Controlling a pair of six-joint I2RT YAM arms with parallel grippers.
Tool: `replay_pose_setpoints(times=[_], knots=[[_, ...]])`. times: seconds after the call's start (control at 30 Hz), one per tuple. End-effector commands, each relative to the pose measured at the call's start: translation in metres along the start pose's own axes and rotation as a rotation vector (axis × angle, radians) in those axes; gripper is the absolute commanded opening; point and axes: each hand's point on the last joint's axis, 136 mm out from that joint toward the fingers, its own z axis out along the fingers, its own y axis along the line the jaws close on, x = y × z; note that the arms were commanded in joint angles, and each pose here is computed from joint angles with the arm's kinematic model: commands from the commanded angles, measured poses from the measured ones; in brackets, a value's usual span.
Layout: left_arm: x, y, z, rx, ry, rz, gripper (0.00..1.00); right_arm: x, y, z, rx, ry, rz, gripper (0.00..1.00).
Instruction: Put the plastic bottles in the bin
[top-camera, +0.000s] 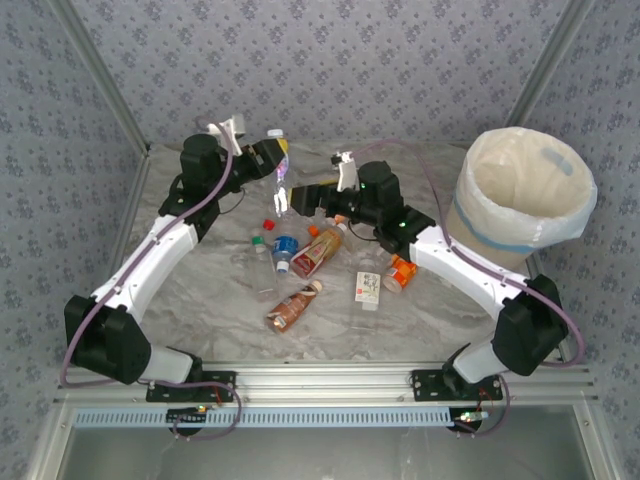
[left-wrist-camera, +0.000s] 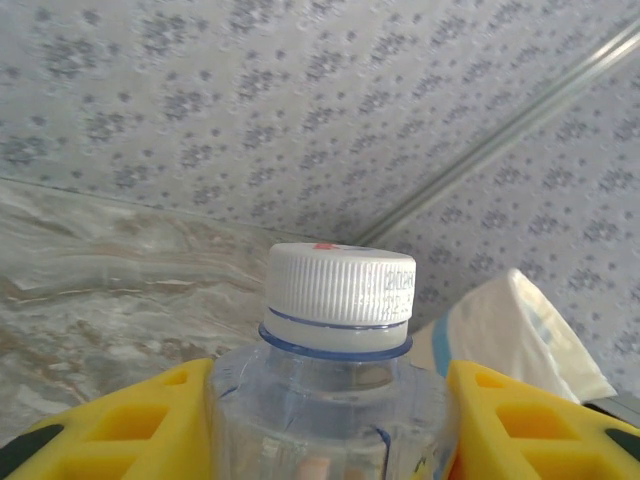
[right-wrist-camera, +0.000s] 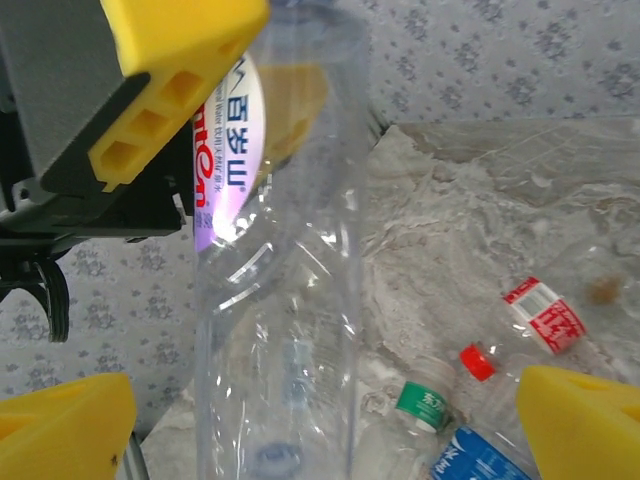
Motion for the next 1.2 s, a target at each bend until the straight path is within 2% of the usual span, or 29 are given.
replay_pose_setpoints(times=[0.0, 0.2, 0.47, 0.6, 0.73, 0.8, 0.93, 1.03, 1.1, 1.17], knots=[[-0.014, -0.031, -0.001, 0.096, -0.027, 0.054, 0.0, -0.016, 0.02, 0.005, -0.064, -0.029, -0.033, 1.0], [-0.013, -0.045, 0.0, 0.142, -0.028, 0.054, 0.0, -0.006, 0.02, 0.019, -0.069, 0.03, -0.017, 1.0], [-0.007, -0.051, 0.002, 0.158, -0.009, 0.054, 0.0, -0.004, 0.02, 0.029, -0.093, 0.034, -0.004, 0.99], [-0.005, -0.05, 0.004, 0.161, 0.002, 0.05, 0.0, -0.002, 0.02, 0.035, -0.103, 0.041, 0.015, 0.92], [-0.004, -0.05, 0.004, 0.156, 0.009, 0.049, 0.01, -0.005, 0.016, 0.034, -0.08, 0.02, 0.008, 0.73], [-0.003, -0.048, 0.004, 0.148, 0.016, 0.051, 0.09, -0.006, 0.018, 0.033, -0.083, 0.022, -0.006, 0.68], [-0.003, -0.045, 0.006, 0.125, 0.027, 0.055, 0.54, -0.008, 0.012, 0.028, -0.037, 0.018, -0.028, 0.6], [-0.008, -0.044, 0.008, 0.105, 0.021, 0.081, 0.8, -0.009, 0.003, 0.022, 0.001, 0.021, -0.042, 0.59], [-0.019, -0.042, 0.008, 0.072, -0.002, 0.109, 0.91, -0.009, -0.007, 0.017, 0.053, 0.024, -0.051, 0.59], [-0.03, -0.033, 0.009, 0.009, -0.028, 0.124, 0.97, -0.009, -0.017, 0.009, 0.115, 0.026, -0.074, 0.59]])
